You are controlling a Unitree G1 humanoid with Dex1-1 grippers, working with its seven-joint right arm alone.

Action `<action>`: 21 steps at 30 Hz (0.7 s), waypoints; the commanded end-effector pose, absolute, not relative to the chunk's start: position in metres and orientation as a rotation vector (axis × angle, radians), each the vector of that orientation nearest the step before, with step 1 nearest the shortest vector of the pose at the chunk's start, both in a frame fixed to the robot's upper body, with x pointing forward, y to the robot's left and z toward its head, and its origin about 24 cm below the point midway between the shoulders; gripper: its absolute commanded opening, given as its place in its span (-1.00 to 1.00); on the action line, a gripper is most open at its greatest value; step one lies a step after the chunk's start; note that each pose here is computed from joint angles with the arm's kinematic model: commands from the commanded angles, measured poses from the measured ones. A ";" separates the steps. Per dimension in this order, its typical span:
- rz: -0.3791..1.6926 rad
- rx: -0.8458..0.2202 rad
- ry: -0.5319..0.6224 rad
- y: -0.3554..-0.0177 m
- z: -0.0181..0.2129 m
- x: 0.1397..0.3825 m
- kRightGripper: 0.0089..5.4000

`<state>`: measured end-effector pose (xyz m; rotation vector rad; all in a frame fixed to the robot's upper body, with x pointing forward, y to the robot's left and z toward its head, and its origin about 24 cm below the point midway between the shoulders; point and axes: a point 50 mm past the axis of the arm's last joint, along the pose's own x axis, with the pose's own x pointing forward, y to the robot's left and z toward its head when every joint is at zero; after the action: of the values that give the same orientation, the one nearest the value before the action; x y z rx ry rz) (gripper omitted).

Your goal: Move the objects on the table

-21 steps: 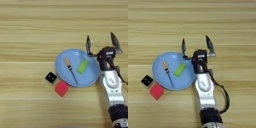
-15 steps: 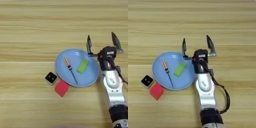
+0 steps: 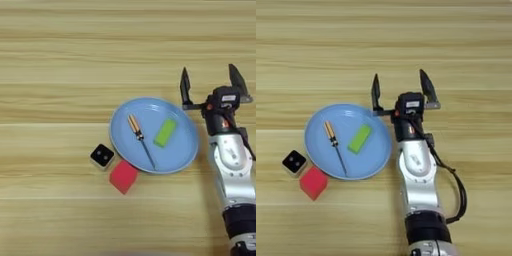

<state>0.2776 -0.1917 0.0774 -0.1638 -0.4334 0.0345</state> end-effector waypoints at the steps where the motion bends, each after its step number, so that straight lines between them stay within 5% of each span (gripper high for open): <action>1: 0.141 -0.186 -0.583 -0.184 0.125 0.290 0.99; 21: 0.670 -0.146 -0.077 -0.133 0.105 0.264 0.99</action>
<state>0.2613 -0.1365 0.0844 -0.0935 -0.0234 0.6633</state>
